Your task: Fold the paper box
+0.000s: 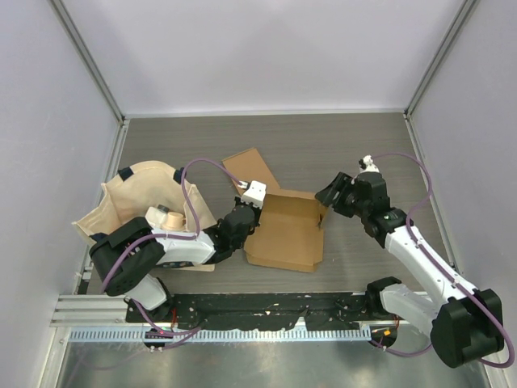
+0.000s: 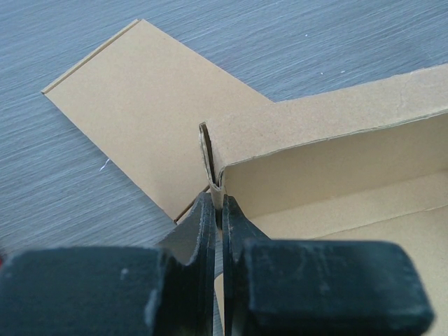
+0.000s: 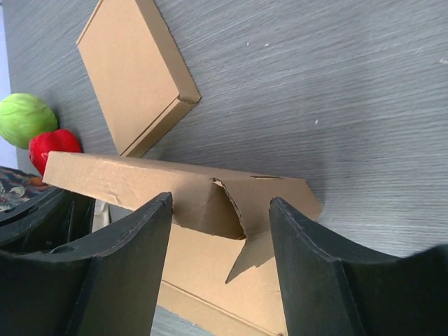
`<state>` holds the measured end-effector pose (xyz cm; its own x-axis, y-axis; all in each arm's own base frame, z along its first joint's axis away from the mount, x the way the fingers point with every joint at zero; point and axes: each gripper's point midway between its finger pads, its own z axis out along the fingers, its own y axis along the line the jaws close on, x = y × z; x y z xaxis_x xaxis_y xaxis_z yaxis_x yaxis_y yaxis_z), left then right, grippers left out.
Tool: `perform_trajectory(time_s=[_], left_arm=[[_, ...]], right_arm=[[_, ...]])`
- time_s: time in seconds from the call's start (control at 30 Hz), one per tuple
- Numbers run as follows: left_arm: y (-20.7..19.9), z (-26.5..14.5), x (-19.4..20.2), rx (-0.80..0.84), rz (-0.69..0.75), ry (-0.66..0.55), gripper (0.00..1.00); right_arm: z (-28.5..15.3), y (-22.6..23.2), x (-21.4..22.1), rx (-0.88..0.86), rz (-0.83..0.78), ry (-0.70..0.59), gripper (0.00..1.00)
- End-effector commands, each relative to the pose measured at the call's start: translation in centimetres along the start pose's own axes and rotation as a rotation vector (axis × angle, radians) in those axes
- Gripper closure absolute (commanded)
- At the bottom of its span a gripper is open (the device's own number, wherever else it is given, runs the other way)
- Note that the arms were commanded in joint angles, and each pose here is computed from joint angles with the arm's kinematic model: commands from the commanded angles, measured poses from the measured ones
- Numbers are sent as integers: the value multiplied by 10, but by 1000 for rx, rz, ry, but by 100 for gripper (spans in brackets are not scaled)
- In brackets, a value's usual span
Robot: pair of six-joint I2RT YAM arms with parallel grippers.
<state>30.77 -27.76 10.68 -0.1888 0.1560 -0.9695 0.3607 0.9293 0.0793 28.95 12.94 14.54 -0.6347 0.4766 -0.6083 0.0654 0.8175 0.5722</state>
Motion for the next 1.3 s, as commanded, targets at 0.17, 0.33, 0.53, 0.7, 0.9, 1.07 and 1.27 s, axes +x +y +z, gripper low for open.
perform_trajectory(time_s=[0.17,0.33,0.53,0.7,0.9,1.07,1.27], left_arm=[[-2,-3,-12,10,-30,-40,100],[-4,-3,-12,9,-38,-40,100],[-3,-4,-10,2,-36,-35,100],[-1,-3,-11,-17,-37,-27,100],[0,-4,-12,-16,-43,-25,100],[-2,-5,-15,-8,-45,-31,100],[-1,-5,-16,-12,-39,-32,100]], right_arm=[[3,9,4,-93,34,-33,66],[11,7,8,-97,91,-38,75],[11,12,9,-141,69,-40,61],[-12,6,-3,-85,-26,-89,41],[-42,-41,-28,194,-20,-225,29],[-43,-85,-9,435,-36,-121,49],[-16,-56,16,227,-177,2,54]])
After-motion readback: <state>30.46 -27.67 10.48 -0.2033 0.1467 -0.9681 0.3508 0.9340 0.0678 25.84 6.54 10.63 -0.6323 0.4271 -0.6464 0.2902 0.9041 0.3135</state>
